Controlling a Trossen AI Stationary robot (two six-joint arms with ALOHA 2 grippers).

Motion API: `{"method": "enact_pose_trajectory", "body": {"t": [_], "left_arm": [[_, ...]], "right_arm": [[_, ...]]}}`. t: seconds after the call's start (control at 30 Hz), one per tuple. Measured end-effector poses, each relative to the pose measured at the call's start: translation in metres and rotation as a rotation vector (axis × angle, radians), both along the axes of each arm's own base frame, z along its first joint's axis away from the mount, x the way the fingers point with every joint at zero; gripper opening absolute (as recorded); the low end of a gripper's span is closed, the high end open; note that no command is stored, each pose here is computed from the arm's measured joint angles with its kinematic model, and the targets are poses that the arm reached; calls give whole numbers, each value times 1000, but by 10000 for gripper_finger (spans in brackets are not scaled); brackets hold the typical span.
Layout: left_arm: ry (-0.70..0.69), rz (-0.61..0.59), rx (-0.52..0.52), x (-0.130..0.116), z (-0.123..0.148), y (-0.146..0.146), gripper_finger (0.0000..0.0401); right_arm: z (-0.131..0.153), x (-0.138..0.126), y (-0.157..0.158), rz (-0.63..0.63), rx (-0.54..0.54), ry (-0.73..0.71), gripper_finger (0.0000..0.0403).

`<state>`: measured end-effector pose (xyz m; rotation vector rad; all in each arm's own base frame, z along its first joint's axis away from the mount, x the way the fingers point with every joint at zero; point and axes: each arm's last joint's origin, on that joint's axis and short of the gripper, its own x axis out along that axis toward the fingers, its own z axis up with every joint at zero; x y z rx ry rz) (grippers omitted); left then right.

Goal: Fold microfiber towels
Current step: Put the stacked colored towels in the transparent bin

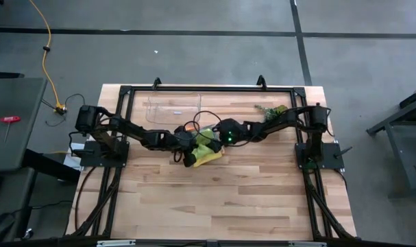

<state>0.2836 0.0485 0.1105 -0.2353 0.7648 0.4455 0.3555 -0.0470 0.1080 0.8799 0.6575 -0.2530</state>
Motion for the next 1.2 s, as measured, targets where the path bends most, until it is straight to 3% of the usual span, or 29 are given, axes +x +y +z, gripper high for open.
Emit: {"method": "enact_pose_trajectory", "body": {"t": [0.27,0.4,0.53,0.73,0.93,1.2], "left_arm": [[-5,9,9,0,0,1,0],[-4,11,11,0,0,1,0],[-7,15,8,0,0,1,0],[-47,-51,-36,0,9,-1,0],[-152,-183,-127,-10,49,-8,5],[-251,-235,-137,-31,121,-13,91]], "right_arm": [[2,3,5,24,87,-47,180],[2,3,9,7,33,-43,88],[2,4,10,4,14,-45,24],[8,3,11,14,52,-57,21],[39,-6,10,58,19,-80,21],[79,-32,5,136,-22,-37,21]]}}
